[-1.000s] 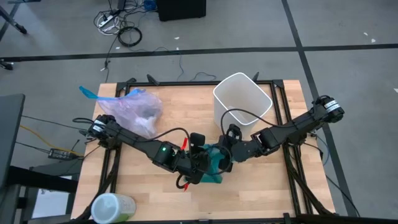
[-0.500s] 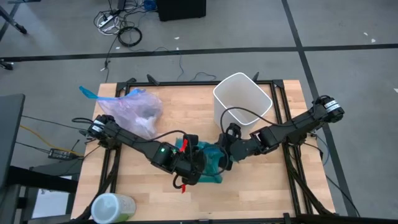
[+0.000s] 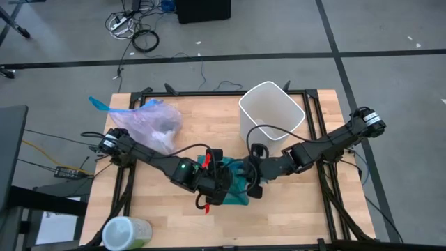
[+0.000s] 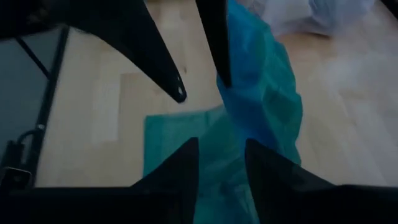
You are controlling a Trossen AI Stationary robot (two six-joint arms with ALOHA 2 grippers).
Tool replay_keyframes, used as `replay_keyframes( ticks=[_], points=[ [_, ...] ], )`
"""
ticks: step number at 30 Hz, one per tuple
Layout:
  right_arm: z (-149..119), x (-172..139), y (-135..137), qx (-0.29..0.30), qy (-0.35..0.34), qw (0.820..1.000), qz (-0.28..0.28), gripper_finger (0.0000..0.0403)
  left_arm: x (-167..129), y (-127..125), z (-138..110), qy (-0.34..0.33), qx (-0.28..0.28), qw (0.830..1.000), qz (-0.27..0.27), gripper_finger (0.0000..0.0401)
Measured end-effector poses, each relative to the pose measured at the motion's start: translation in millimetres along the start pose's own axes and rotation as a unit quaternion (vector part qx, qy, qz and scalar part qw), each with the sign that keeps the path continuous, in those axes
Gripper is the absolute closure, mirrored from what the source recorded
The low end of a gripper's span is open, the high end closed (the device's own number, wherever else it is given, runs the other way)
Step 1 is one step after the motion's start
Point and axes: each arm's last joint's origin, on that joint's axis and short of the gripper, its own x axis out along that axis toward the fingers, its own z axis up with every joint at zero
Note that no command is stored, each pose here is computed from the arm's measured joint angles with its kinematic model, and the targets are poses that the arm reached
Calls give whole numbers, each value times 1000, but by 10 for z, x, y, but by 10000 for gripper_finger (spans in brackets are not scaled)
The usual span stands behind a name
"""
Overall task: Place trash/remove bag and relplace
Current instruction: Put the blue trash bag into the white trash bin
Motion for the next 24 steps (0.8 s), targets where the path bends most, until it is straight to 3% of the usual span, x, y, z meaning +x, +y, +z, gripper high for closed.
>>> replay_keyframes(
  ticks=[6, 24],
  points=[
    [-6, 1, -14, -21, 0, 1000, -15, 264, 13, 24, 2, 1, -2, 1000, 5, 249],
    [-59, 114, -84, -59, 23, 997, -46, 273, 62, 104, 92, -32, -9, 999, 8, 249]
  ],
)
